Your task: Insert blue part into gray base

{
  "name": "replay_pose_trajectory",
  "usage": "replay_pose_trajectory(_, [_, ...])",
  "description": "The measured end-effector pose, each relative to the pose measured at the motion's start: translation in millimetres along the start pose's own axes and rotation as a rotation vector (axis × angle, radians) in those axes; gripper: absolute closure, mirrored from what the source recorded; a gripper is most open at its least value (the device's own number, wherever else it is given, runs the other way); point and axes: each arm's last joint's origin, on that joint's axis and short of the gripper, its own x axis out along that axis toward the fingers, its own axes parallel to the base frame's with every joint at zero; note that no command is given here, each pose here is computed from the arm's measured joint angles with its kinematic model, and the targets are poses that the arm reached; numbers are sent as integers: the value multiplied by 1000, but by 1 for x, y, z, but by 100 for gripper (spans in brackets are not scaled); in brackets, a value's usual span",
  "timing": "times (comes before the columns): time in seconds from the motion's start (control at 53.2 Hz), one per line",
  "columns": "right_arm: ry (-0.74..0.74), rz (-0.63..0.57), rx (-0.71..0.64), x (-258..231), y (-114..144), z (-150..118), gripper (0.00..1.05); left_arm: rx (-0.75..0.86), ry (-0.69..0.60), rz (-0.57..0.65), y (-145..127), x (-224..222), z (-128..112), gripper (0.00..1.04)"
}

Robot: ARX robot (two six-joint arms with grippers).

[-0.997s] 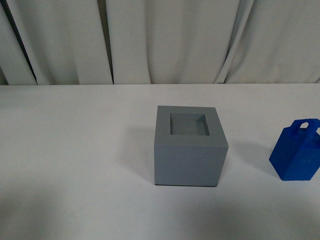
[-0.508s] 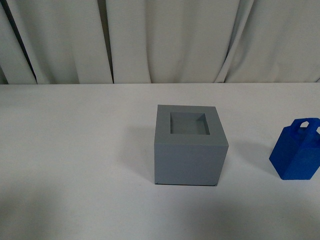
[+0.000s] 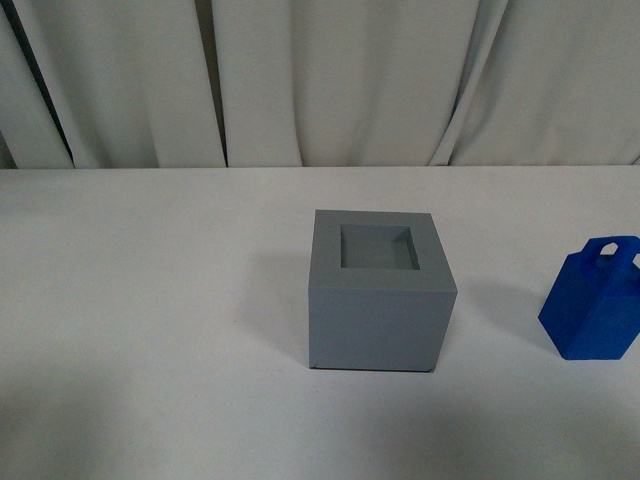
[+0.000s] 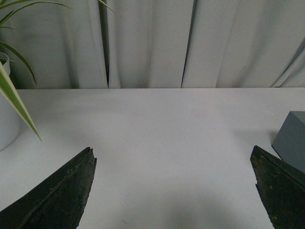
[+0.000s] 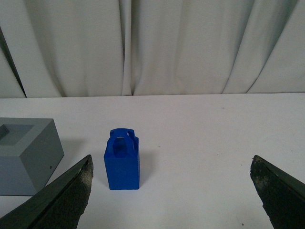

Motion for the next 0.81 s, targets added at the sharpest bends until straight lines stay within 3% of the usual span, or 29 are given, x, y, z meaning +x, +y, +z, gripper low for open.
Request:
replay_pose_trajectory(0.019, [29, 33, -8, 1, 0, -1, 7, 0, 0, 0, 0, 0, 0, 6])
replay_pose_trajectory(0.113, [196, 426, 15, 8, -4, -1, 7, 0, 0, -1, 0, 0, 0, 6])
replay_pose_trajectory(0.207, [182, 594, 40, 18, -4, 11, 7, 0, 0, 0, 0, 0, 0, 6])
replay_pose_trajectory(0.32, [123, 637, -26, 48, 0, 52, 7, 0, 0, 0, 0, 0, 0, 6])
replay_pose_trajectory(0.489, [231, 744, -118, 113, 21, 99, 7, 0, 0, 0, 0, 0, 0, 6])
replay_pose_trajectory(0.809, [422, 910, -460, 202, 42, 140, 7, 0, 0, 0, 0, 0, 0, 6])
